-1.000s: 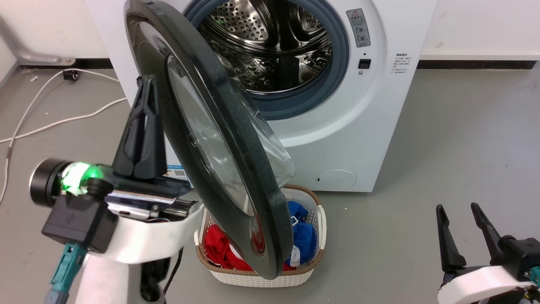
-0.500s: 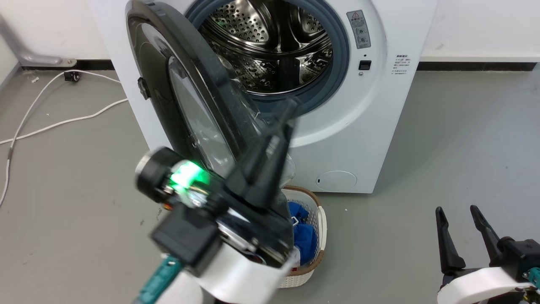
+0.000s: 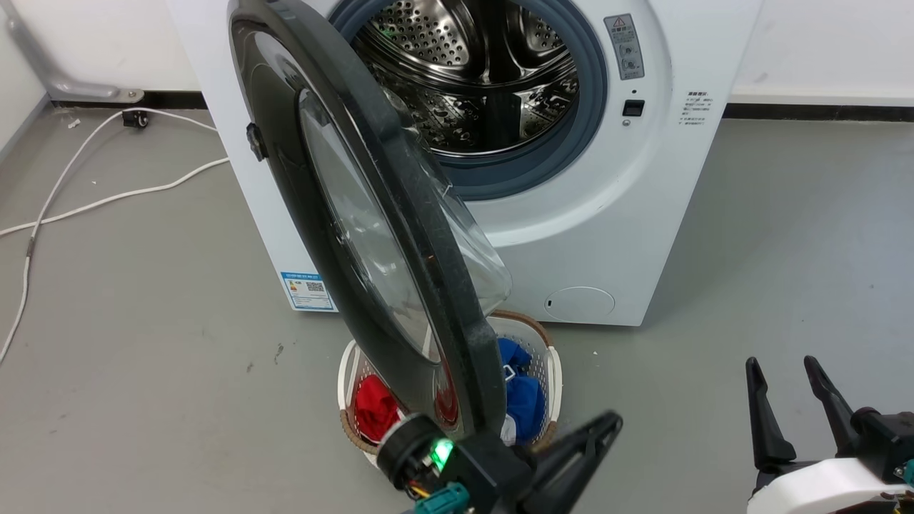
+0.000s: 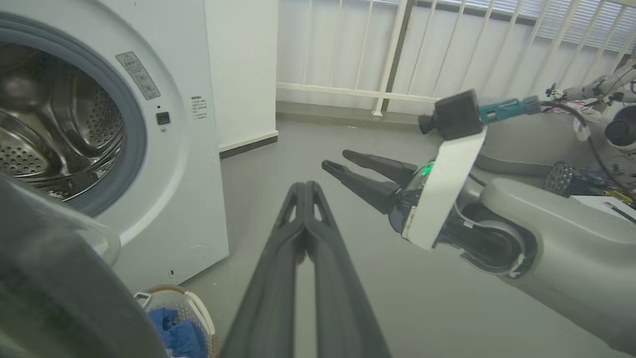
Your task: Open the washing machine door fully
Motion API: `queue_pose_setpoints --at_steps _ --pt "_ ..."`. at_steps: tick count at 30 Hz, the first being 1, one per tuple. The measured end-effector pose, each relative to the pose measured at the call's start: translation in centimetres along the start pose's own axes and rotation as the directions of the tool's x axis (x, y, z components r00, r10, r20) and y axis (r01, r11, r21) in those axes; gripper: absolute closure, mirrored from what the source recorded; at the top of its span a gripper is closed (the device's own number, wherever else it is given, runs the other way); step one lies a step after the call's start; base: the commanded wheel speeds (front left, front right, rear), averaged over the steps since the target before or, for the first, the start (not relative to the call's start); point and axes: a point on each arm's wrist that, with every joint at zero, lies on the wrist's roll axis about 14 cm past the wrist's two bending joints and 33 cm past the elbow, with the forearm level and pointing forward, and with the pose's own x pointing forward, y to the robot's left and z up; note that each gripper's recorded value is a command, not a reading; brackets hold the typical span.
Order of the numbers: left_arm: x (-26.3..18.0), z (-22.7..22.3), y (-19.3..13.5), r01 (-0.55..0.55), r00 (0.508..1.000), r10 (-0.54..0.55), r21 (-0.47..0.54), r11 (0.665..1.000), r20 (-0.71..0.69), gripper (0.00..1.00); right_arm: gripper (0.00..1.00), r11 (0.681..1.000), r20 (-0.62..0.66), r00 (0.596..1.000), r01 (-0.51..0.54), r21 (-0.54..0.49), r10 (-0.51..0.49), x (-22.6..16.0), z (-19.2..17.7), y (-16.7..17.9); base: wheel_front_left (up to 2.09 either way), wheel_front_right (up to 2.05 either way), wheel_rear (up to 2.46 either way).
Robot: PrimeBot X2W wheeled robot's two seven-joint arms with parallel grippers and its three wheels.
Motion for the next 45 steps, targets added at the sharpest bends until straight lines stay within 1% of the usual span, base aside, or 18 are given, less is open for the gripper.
queue_pose_setpoints --at_steps 2,5,10,14,20,25,34,40,45 --pt "-0.2 -1.8 -0.4 0.006 0.998 -0.009 -0.041 0.999 -0.057 1.00 0.00 1.000 -0.002 1.000 -0.001 0.000 0.001 0.0 0.0 0.0 0.00 0.00 0.00" --pt "-0.5 -4.2 0.2 -0.015 0.992 0.006 -0.066 0.998 -0.126 1.00 0.00 1.000 -0.004 1.000 -0.003 0.001 0.003 0.0 -0.1 0.1 0.00 0.00 0.00" --pt "-0.5 -6.0 2.3 -0.094 0.987 0.083 -0.074 0.993 -0.141 1.00 0.00 1.000 -0.008 1.000 -0.003 0.002 0.003 -0.1 -0.2 0.1 0.00 0.00 0.00" --pt "-0.3 -6.3 4.7 -0.170 0.979 0.162 -0.052 0.984 -0.123 1.00 0.00 1.000 -0.009 1.000 0.002 0.000 -0.002 -0.3 -0.2 0.0 0.00 0.00 0.00" --pt "-0.2 -5.8 7.8 -0.272 0.959 0.268 -0.039 0.962 -0.087 1.00 0.00 1.000 -0.009 1.000 0.005 -0.005 -0.005 -0.3 -0.2 -0.1 0.00 0.00 0.00" --pt "-0.1 -6.1 8.8 -0.312 0.948 0.307 -0.053 0.949 -0.088 1.00 0.00 1.000 -0.016 1.000 0.005 -0.006 -0.005 -0.3 -0.3 -0.1 0.00 0.00 0.00" --pt "-0.6 -6.6 9.2 -0.358 0.932 0.351 -0.071 0.931 -0.089 1.00 0.00 1.000 -0.012 1.000 0.010 -0.004 -0.010 -0.4 -0.2 -0.3 0.00 0.00 0.00" --pt "-2.8 -7.1 9.8 -0.418 0.907 0.410 -0.081 0.905 -0.098 1.00 0.00 1.000 -0.014 1.000 -0.008 0.006 0.008 0.0 -0.2 0.3 0.00 0.00 0.00" --pt "-4.8 -6.7 10.5 -0.487 0.873 0.479 -0.093 0.869 -0.093 1.00 0.00 0.999 -0.016 0.999 -0.040 0.006 0.040 0.7 -0.3 1.3 0.00 0.00 0.00"
